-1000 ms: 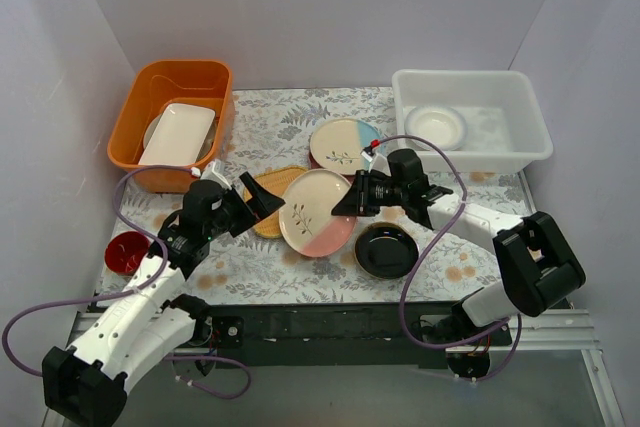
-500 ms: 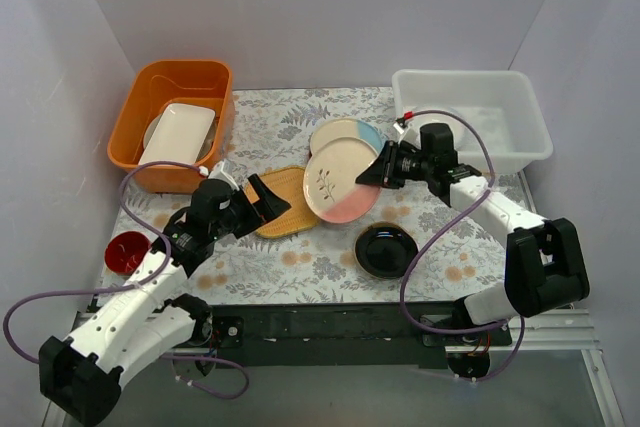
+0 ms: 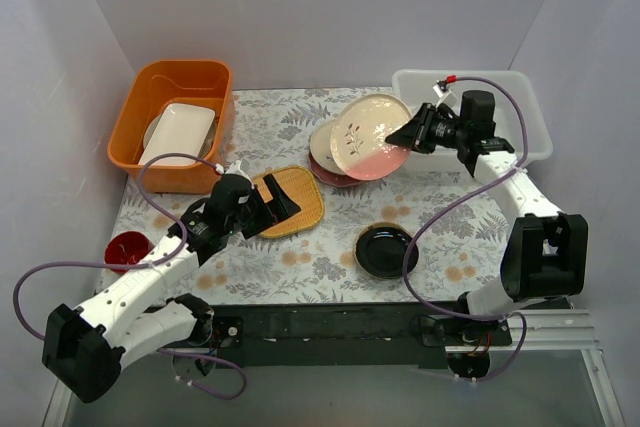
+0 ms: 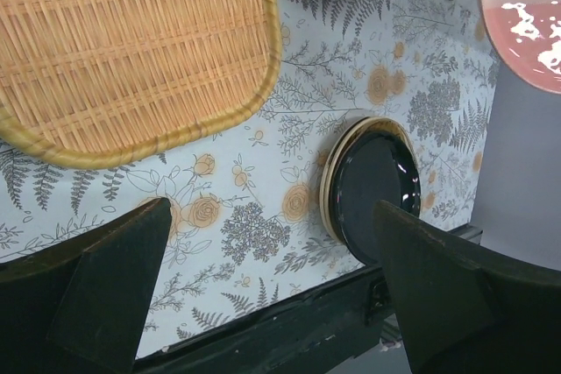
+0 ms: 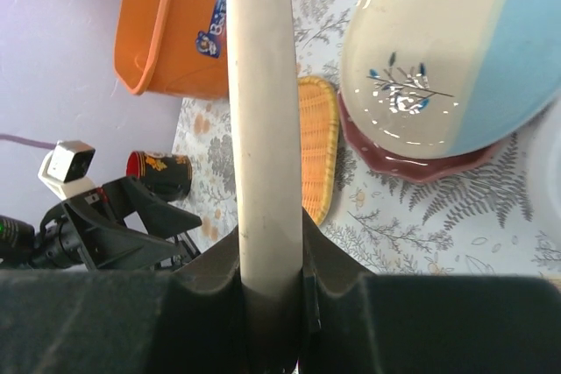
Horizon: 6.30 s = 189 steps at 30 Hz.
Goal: Place the plates into the plastic bin on the countertop
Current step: Place the plate in the plastic bin.
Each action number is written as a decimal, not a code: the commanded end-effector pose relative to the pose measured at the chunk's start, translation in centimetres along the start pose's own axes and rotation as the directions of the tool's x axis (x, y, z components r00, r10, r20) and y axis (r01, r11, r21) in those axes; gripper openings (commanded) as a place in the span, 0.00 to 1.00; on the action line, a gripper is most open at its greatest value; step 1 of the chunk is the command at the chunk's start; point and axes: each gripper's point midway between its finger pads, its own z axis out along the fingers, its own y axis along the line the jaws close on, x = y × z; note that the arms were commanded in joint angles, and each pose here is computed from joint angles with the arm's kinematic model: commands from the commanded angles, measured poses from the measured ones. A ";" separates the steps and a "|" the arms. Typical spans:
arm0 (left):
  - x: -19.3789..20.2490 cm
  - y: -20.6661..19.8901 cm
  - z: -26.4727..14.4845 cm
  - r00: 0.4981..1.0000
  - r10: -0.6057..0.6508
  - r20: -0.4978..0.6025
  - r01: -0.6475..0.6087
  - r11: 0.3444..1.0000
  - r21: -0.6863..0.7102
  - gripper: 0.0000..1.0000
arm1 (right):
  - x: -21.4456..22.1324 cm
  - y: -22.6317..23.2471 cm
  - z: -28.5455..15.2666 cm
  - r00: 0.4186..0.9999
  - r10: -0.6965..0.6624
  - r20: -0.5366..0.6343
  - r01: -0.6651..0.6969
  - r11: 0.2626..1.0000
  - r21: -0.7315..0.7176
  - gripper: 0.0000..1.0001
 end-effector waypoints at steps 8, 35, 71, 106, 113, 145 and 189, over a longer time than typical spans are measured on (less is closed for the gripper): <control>-1.0 -1.5 0.8 1.000 0.020 0.020 -0.021 1.000 0.013 0.98 | -8.8 -1.2 -5.2 0.979 0.034 0.203 -0.018 0.997 -0.079 0.01; 1.3 -2.7 2.2 0.996 0.036 -0.084 -0.032 0.998 0.048 0.98 | -11.8 -7.1 -10.5 0.904 0.133 0.407 -0.141 0.990 -0.011 0.01; 2.5 -2.4 3.1 0.991 0.043 -0.128 -0.037 0.998 0.055 0.98 | -16.9 -15.9 -9.5 0.806 0.259 0.532 -0.313 0.950 0.012 0.01; 2.7 -3.1 3.8 0.986 0.067 -0.155 -0.056 0.996 0.073 0.98 | -16.1 -20.4 -5.1 0.840 0.347 0.418 -0.405 0.912 0.057 0.08; 2.9 -2.9 4.0 0.984 0.069 -0.162 -0.059 0.996 0.066 0.98 | -15.5 -21.3 -4.7 0.839 0.367 0.403 -0.432 0.898 0.081 0.21; 3.2 -3.3 4.3 0.980 0.080 -0.180 -0.065 0.994 0.090 0.98 | -13.2 -25.4 -6.5 0.884 0.281 0.373 -0.426 0.813 0.396 0.86; 2.6 -3.2 2.4 0.989 0.070 -0.128 -0.056 0.992 0.111 0.98 | -14.3 -24.4 -13.9 0.929 -0.144 0.341 -0.230 0.495 0.838 0.98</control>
